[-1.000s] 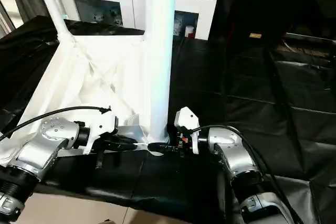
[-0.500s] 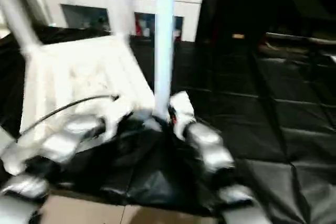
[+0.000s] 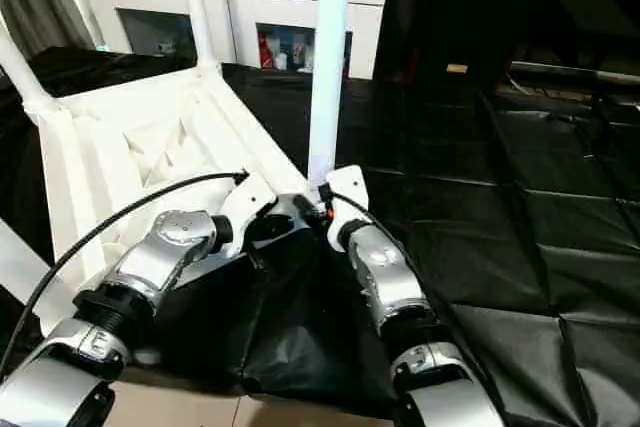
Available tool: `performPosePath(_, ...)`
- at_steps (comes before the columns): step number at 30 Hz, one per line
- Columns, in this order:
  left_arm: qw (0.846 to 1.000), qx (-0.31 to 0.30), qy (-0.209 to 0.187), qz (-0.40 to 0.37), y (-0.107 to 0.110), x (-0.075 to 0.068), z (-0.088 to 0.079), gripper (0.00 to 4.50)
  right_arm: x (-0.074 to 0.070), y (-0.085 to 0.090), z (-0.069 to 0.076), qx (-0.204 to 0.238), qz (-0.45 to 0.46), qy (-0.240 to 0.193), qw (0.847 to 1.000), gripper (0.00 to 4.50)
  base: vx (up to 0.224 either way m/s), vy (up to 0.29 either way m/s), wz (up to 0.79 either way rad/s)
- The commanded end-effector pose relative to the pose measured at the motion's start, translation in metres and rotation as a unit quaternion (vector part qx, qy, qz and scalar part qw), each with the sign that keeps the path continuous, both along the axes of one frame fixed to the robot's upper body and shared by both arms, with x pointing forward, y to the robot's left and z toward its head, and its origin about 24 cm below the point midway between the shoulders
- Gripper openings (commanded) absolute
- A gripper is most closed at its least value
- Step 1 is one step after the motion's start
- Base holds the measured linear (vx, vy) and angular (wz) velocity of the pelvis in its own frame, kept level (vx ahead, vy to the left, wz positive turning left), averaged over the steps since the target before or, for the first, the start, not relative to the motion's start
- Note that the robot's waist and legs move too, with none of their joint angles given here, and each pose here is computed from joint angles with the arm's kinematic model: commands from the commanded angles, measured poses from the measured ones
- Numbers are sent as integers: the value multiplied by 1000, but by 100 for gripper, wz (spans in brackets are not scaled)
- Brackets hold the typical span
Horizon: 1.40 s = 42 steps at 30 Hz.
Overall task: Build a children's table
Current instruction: Rotate leg to tighten
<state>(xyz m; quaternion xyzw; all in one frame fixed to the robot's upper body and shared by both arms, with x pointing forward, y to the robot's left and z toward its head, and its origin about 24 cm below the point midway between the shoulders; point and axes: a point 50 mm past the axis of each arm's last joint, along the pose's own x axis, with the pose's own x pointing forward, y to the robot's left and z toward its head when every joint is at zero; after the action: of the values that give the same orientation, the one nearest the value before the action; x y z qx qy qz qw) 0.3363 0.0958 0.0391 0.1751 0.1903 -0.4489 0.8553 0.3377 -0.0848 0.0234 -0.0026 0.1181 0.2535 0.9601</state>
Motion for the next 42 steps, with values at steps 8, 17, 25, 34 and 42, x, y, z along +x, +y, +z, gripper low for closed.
performPosePath(8, 996, 18, 34, -78, 23, -23, -18, 0, -12, -27, 10, -21, 183, -44, 982, 399, 0, 0, 0)
performPosePath(17, 975, -33, 44, -214, 29, -47, -5, 0, -29, -50, 19, -17, 327, -34, 944, 399, 0, 0, 0)
performPosePath(25, 972, -32, 48, -228, 32, -49, -2, 0, -40, -50, 11, -21, 384, -1, 923, 399, 0, 0, 0)
performPosePath(34, 971, -33, 49, -231, 33, -50, 0, 0, -41, -48, 9, -9, 391, 11, 920, 355, 0, 0, 0)
performPosePath(42, 972, -31, 52, -228, 35, -50, -1, 0, -42, -49, 10, 1, 397, 14, 918, 290, 0, 0, 0)
